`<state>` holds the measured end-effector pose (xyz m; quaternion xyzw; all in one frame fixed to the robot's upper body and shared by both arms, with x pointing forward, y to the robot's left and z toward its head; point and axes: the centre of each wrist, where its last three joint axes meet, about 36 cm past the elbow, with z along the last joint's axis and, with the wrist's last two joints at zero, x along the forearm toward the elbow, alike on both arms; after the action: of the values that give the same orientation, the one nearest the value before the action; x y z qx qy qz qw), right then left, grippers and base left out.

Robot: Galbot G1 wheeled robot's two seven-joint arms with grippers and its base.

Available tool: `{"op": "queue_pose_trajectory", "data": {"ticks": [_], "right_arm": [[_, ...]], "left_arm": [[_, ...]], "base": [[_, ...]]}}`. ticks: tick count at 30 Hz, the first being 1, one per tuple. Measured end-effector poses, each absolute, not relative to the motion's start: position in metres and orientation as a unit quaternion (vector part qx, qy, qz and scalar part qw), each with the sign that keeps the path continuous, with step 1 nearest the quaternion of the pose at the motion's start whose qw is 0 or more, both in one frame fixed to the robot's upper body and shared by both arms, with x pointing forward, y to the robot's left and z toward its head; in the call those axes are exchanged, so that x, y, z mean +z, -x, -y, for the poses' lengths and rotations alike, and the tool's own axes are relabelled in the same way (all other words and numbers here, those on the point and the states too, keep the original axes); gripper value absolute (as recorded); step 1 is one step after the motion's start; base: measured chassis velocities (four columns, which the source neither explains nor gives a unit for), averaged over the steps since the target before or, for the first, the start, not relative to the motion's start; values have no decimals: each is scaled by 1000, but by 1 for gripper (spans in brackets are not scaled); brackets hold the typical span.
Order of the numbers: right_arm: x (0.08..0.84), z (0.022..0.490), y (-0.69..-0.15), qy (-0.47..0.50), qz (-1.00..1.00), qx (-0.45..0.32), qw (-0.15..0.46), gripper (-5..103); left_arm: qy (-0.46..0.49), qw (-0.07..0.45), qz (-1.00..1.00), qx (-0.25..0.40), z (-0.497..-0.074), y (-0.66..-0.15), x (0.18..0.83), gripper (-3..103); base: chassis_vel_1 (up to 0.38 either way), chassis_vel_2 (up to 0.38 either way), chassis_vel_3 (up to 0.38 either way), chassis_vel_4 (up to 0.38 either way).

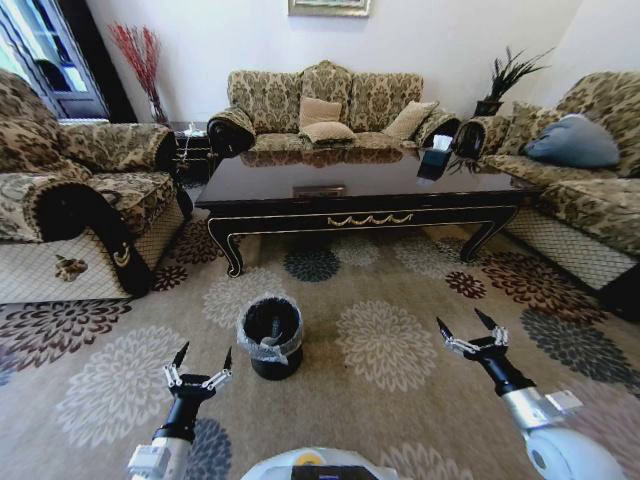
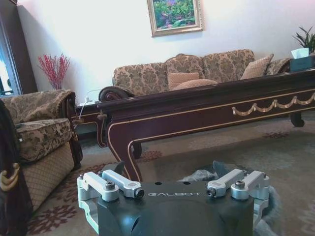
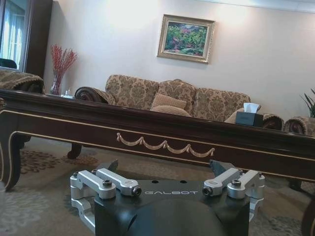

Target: Move to the front of the table and pick up the trash from the floor, then place it into the trash bin.

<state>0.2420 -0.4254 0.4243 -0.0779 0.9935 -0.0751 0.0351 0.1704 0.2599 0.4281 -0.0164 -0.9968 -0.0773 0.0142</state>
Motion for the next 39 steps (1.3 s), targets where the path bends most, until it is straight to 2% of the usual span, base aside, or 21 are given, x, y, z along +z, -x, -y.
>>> {"op": "queue_pose_trajectory", "data": {"ticks": [15,39], "right_arm": [[424,425,-242,78,-993,-75,35,100],[424,425,-242,78,-994,-75,35,100]], "left_arm": [[16,15,997,-77,-260,-171,428,100],[16,15,997,-77,-260,-171,428,100]], "base": [[276,-300,-280,287],[364,-357,-358,356]]}}
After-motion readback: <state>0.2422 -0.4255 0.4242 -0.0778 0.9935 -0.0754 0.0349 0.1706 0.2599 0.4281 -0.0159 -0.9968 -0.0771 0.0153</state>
